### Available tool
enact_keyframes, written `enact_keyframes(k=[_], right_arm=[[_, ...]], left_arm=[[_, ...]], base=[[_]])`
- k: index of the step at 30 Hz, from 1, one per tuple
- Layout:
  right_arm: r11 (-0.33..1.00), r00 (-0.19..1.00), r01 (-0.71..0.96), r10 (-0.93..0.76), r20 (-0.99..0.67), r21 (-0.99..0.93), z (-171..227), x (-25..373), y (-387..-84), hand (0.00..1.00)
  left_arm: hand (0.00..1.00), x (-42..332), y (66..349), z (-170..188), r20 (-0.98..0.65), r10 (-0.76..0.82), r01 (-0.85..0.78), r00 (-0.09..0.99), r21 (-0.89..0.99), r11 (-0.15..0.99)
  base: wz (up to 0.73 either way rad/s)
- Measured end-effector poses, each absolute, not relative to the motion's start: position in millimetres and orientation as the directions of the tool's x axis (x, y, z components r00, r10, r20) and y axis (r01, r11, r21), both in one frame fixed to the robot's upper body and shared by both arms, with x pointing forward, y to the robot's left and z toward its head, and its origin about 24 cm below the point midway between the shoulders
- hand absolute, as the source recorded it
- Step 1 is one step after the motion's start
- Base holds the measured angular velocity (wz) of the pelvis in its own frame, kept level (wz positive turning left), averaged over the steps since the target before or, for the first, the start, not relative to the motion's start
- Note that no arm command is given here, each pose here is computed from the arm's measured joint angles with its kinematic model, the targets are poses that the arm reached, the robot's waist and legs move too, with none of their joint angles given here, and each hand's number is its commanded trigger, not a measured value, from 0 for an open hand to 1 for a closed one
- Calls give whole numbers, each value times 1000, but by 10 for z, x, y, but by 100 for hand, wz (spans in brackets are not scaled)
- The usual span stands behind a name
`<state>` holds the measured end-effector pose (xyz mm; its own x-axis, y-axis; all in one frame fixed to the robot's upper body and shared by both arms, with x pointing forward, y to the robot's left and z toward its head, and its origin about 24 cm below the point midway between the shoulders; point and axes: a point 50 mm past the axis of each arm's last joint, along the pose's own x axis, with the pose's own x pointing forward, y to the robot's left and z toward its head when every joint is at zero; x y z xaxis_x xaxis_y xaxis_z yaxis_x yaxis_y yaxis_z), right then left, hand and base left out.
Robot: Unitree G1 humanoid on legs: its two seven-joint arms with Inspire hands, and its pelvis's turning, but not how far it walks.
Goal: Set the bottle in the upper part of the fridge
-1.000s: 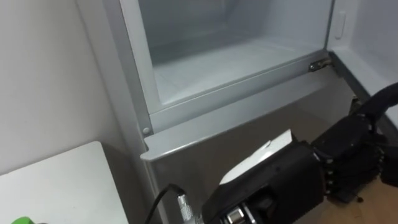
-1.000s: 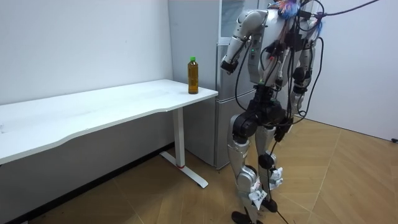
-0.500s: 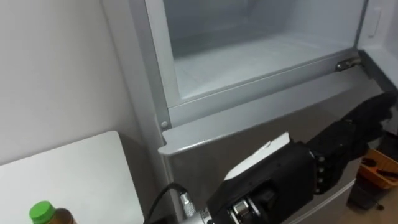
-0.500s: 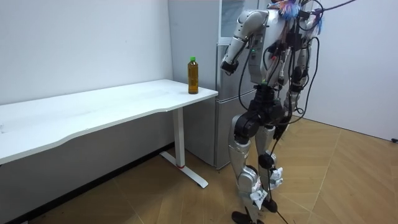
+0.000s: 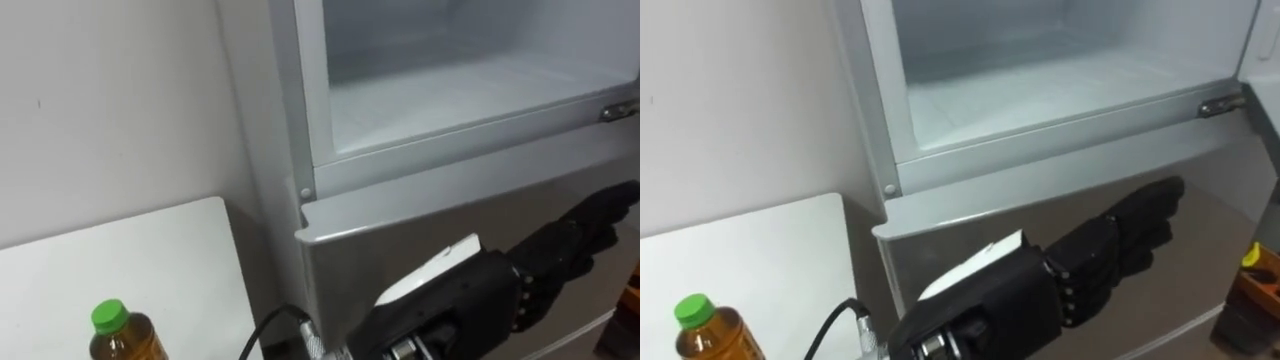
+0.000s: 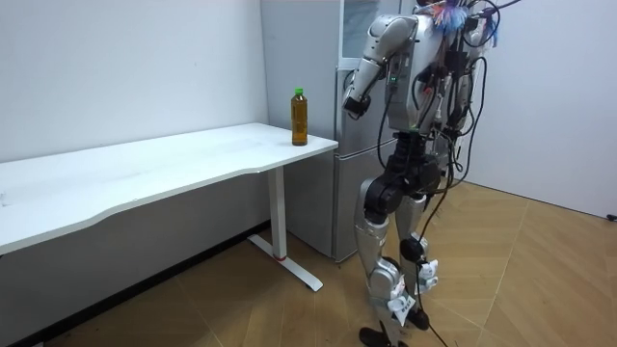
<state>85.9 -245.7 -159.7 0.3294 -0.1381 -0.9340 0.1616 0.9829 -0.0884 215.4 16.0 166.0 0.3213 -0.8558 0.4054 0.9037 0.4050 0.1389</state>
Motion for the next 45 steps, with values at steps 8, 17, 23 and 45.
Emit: enact_keyframes(k=[8, 17, 23, 45], right_arm=[[983, 331, 165, -131, -934, -79, -1608, 840, -2430, 0], [981, 296, 175, -129, -947, -79, -1639, 734, -2407, 0], [977, 290, 191, -145, -946, -92, -1644, 679, -2423, 0], [961, 274, 260, -170, -946, -97, -1653, 462, -2476, 0]], left_arm=[[0, 2192, 202, 1660, 409, -824, 871, 391, 126, 476], [0, 2274, 521, 1926, 559, -672, 754, 486, 120, 646], [0, 2330, 846, 2028, 615, -515, 593, 597, 94, 799], [0, 2076, 1979, 2353, 804, 150, -79, 576, -128, 989]], base=[[7], [9], [16], [12]])
